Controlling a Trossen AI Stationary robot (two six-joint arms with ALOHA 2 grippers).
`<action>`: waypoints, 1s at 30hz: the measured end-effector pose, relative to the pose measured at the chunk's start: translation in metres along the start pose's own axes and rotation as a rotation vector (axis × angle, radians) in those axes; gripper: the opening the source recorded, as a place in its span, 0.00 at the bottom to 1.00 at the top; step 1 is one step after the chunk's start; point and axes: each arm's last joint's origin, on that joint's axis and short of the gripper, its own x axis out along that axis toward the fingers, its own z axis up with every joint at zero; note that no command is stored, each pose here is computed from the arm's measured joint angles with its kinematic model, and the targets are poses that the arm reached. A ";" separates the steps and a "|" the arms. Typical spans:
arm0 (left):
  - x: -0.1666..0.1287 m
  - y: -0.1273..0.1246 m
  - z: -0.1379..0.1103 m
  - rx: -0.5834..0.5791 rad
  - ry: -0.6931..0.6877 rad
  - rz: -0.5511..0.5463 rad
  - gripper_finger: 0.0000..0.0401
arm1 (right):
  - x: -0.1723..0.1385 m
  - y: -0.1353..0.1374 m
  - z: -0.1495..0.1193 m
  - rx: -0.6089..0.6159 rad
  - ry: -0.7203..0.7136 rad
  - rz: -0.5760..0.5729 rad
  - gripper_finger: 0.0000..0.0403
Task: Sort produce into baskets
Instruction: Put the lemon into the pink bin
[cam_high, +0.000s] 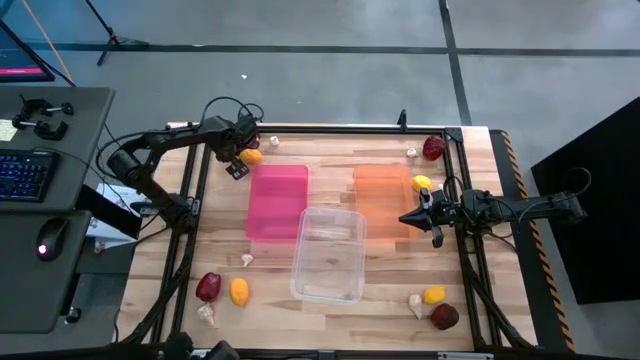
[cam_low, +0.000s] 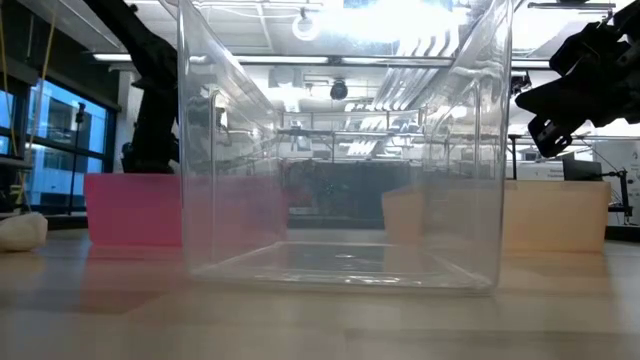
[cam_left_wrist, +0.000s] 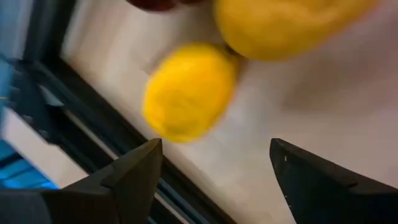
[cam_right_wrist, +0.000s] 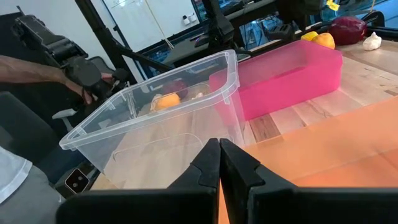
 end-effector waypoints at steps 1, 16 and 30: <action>0.001 0.000 0.001 0.007 -0.004 0.020 0.72 | 0.000 0.000 0.000 0.000 -0.001 -0.001 0.00; 0.031 0.002 0.016 0.151 0.043 0.040 0.72 | 0.000 0.000 0.000 0.000 -0.002 -0.004 0.00; 0.033 -0.004 0.019 0.166 0.116 0.036 0.55 | 0.000 0.000 0.000 0.000 -0.002 -0.003 0.00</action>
